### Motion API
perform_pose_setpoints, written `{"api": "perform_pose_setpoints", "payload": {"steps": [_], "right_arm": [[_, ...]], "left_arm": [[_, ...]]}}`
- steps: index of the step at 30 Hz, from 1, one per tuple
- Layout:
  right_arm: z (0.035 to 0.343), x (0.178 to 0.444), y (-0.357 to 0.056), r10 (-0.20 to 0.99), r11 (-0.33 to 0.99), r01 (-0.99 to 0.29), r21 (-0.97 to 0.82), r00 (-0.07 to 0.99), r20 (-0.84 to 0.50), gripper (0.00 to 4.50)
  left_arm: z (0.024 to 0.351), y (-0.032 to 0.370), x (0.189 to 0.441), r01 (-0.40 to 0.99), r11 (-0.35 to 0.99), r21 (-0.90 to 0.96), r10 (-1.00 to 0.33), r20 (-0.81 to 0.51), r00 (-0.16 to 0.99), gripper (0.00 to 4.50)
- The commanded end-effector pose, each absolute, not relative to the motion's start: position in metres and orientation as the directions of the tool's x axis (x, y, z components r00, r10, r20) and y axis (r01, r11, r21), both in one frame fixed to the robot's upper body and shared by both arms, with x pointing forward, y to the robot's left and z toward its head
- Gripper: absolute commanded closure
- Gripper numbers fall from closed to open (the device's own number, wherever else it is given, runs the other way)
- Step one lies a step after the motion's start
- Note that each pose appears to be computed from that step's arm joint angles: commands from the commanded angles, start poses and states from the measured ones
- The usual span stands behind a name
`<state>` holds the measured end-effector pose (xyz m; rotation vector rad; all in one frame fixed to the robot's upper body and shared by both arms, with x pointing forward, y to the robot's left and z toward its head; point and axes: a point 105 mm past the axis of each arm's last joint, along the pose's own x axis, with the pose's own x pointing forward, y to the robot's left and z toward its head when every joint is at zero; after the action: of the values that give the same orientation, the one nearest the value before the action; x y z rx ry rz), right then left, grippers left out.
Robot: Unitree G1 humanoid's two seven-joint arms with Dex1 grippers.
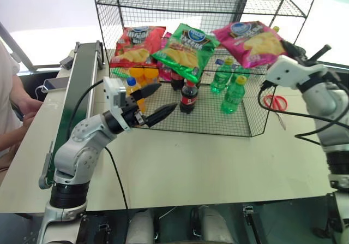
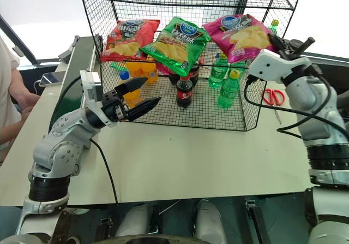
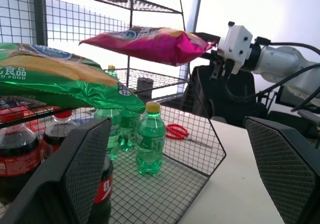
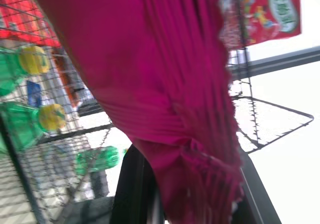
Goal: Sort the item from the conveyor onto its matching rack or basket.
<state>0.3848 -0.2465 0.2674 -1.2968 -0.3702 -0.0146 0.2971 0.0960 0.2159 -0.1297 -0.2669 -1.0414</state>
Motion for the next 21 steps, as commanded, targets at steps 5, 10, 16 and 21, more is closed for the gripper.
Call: {"api": "perform_pose_setpoints", "payload": {"steps": [5, 10, 16, 21], "right_arm": [[0.287, 0.402, -0.256, 0.098, 0.318, 0.287, -0.904, 0.938, 0.332, 4.29], [0.277, 0.407, -0.266, 0.057, 0.324, 0.271, -0.906, 0.951, 0.305, 4.29], [0.275, 0.408, -0.273, 0.036, 0.376, 0.263, -0.889, 0.954, 0.298, 3.79], [0.275, 0.408, -0.264, 0.081, 0.479, 0.207, -0.853, 0.957, 0.278, 1.34]], "left_arm": [[0.219, 0.094, 0.293, 0.856, 0.515, 0.050, -0.826, 0.297, 0.480, 0.00], [0.220, 0.096, 0.294, 0.845, 0.532, 0.057, -0.816, 0.300, 0.494, 0.00], [0.218, 0.096, 0.295, 0.838, 0.543, 0.060, -0.811, 0.294, 0.505, 0.00], [0.214, 0.093, 0.295, 0.842, 0.536, 0.061, -0.818, 0.282, 0.501, 0.00]]}}
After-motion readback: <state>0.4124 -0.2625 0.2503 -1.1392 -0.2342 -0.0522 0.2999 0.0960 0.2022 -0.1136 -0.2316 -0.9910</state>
